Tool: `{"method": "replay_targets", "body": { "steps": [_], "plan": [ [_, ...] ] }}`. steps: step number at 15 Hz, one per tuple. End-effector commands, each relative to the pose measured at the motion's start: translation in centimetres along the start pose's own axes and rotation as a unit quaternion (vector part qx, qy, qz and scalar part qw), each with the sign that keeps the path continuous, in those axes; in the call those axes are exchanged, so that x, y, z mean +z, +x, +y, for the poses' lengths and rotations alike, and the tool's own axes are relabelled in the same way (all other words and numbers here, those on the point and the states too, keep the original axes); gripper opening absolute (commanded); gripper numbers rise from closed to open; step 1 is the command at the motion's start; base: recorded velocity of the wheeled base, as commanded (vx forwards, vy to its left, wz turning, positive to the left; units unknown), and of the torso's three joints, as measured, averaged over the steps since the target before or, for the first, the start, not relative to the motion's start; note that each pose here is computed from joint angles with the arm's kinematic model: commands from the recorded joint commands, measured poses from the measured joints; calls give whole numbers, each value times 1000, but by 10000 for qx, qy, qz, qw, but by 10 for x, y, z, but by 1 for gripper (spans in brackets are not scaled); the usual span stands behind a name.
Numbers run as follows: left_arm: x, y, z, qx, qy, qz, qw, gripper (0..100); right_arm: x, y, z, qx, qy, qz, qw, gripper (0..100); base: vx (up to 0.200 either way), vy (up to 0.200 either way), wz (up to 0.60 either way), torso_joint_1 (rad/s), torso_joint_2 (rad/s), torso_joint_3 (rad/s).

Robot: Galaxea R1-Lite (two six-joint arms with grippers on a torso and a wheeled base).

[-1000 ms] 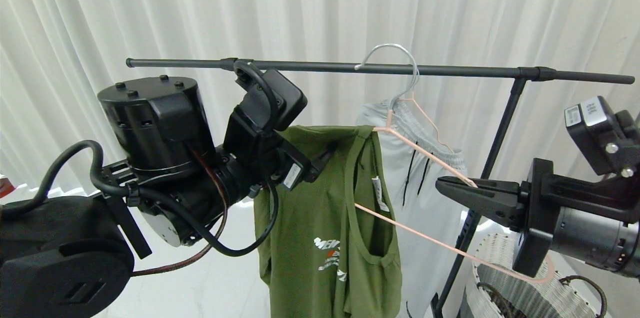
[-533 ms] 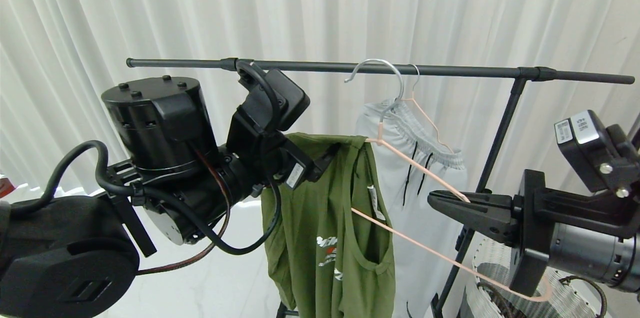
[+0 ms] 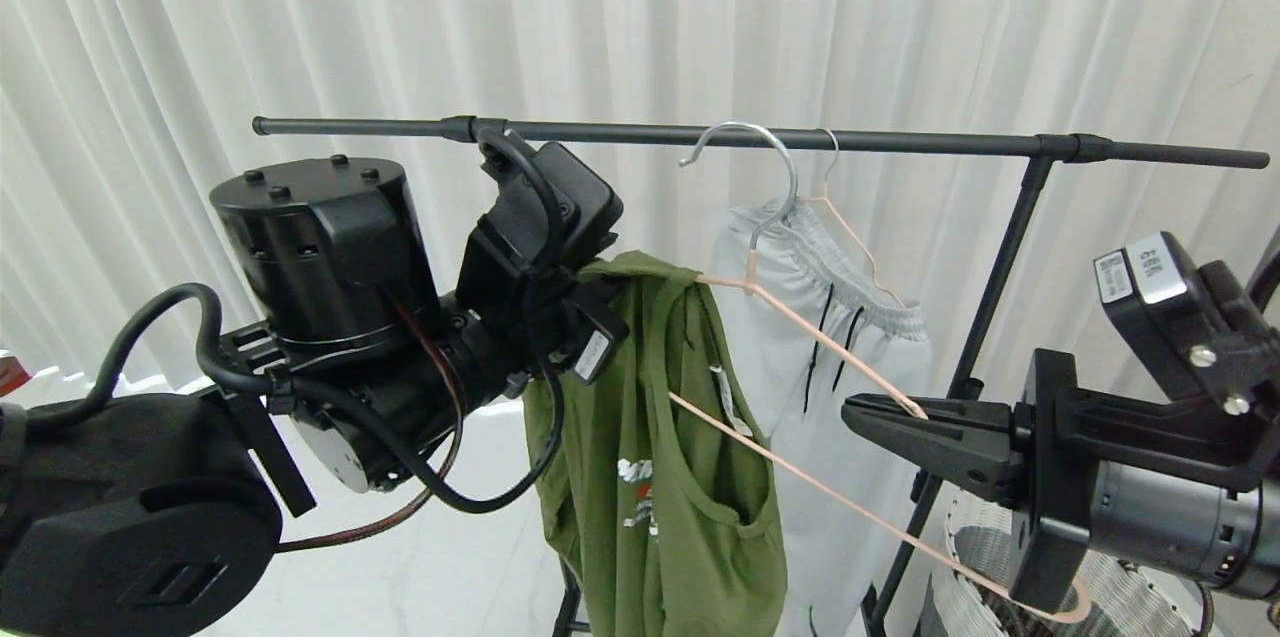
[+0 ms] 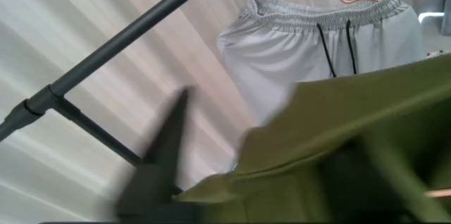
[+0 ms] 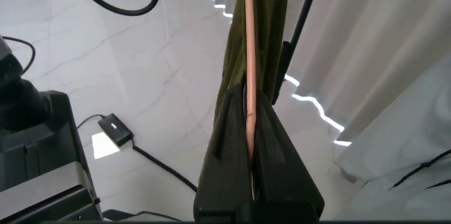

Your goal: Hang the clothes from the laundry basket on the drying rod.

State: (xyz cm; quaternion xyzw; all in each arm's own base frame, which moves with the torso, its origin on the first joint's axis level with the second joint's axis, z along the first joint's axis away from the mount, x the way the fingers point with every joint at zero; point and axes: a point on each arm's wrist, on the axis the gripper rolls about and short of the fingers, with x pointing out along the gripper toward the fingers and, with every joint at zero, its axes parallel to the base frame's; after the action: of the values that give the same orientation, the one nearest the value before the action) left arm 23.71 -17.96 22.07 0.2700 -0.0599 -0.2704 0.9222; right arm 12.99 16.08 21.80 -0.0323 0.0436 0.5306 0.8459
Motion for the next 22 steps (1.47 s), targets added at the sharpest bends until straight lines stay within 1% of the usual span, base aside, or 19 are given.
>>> {"method": "replay_targets", "body": {
  "steps": [1,6,7,10,11,13,16,18,20,21,22],
  "plan": [
    [-2,0,-1,-7,-1,29,10000,0,-3,1,0,9,16,67,10000,0,0,0,0,0,0,0],
    [-3,-2,-2,-23,-21,55,10000,0,-3,1,0,-6,41,75,10000,0,0,0,0,0,0,0],
    [-5,-3,-2,4,-32,26,10000,0,-3,1,-1,-22,41,67,10000,0,0,0,0,0,0,0],
    [-14,-1,-3,258,-65,-211,9994,0,-3,0,-2,-45,19,60,10000,0,0,0,0,0,0,0],
    [-16,1,-3,337,-66,-252,9991,0,-3,0,-2,-45,19,60,10000,100,0,0,0,0,0,0],
    [-18,4,-3,491,-84,-354,9981,0,-1,-1,-7,-183,23,25,9998,100,0,0,0,0,0,0],
    [-18,2,-2,729,-102,-231,9970,0,5,-7,-21,-557,9,-170,9983,100,0,0,0,0,0,0],
    [-19,1,0,1018,-115,-58,9947,0,10,-12,-30,-783,-10,-283,9965,100,0,0,0,0,0,0],
    [-20,1,1,1398,-115,214,9899,0,11,-14,-32,-875,-6,-289,9957,100,0,0,0,0,0,0],
    [-22,2,2,1665,-102,476,9848,0,9,-14,-32,-874,2,-267,9958,100,0,0,0,0,0,0],
    [-24,2,2,1918,-83,796,9782,0,8,-12,-33,-864,19,-217,9960,100,0,0,0,0,0,0]
  ]
}}
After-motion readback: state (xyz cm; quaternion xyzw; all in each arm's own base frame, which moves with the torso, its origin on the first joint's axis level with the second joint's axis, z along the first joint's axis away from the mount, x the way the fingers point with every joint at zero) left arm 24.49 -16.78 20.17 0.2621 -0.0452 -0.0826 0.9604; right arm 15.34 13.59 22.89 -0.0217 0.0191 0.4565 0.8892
